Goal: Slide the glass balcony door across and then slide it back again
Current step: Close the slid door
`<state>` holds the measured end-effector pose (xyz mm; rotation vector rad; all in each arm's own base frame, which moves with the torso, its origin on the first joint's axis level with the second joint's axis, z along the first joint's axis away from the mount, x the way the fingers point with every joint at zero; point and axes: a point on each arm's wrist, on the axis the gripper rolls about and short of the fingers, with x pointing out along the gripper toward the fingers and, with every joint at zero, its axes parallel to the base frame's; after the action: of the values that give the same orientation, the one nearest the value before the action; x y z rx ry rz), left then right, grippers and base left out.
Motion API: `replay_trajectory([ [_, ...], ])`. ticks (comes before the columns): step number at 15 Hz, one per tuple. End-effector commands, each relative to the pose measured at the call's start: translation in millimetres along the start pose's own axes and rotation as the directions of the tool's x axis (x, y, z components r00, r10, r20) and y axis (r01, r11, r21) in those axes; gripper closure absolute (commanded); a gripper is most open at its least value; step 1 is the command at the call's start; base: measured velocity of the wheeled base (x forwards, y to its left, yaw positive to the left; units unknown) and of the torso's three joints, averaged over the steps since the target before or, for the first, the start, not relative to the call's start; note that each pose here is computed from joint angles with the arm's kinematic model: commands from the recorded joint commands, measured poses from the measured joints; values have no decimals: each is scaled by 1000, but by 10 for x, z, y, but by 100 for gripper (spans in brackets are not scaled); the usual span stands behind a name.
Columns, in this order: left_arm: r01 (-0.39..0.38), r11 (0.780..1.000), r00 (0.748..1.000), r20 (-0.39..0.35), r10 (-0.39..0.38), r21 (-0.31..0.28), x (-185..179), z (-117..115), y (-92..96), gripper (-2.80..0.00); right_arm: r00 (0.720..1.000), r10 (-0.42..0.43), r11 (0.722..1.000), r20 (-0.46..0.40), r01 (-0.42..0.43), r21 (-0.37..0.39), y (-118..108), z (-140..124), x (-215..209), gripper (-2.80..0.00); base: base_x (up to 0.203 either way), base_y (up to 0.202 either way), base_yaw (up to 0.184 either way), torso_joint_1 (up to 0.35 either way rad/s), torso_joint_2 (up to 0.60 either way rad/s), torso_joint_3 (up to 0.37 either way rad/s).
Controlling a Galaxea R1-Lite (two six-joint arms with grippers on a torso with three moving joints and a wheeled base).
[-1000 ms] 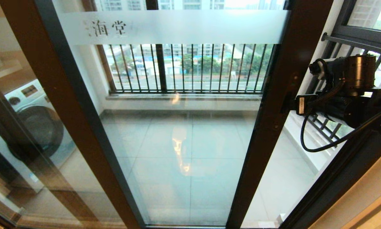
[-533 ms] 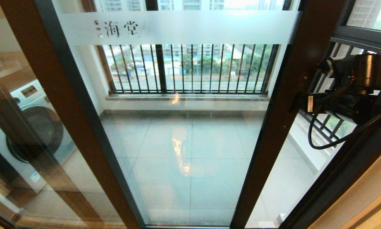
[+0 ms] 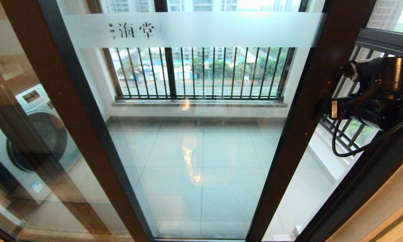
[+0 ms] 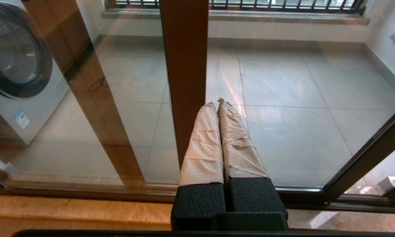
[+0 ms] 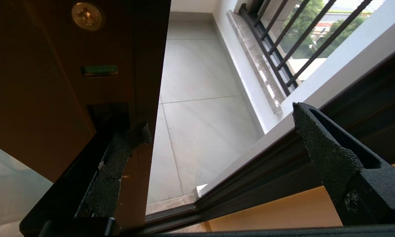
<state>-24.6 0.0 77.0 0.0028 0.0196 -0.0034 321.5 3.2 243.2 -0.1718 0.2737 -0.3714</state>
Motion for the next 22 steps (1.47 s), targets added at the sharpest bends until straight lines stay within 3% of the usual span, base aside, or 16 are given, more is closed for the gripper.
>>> replay_trajectory([
  [1, 0, 1000, 1000, -1, 0, 0, 0, -1, 0, 0, 1000, -11, 1000, -6, 11, -3, -22, -9, 9, -280, 0, 0, 0, 0, 0, 0],
  [8, 0, 1000, 1000, 0, 0, 0, 0, -1, 0, 0, 997, -74, 997, -8, 74, -16, -216, -15, 93, -280, 0, 0, 0, 0, 0, 0],
  [22, 0, 1000, 1000, -1, 0, 0, 0, -1, 0, 0, 995, -97, 995, 25, 96, 8, -313, -108, 1, -280, 0, 0, 0, 0, 0, 0],
])
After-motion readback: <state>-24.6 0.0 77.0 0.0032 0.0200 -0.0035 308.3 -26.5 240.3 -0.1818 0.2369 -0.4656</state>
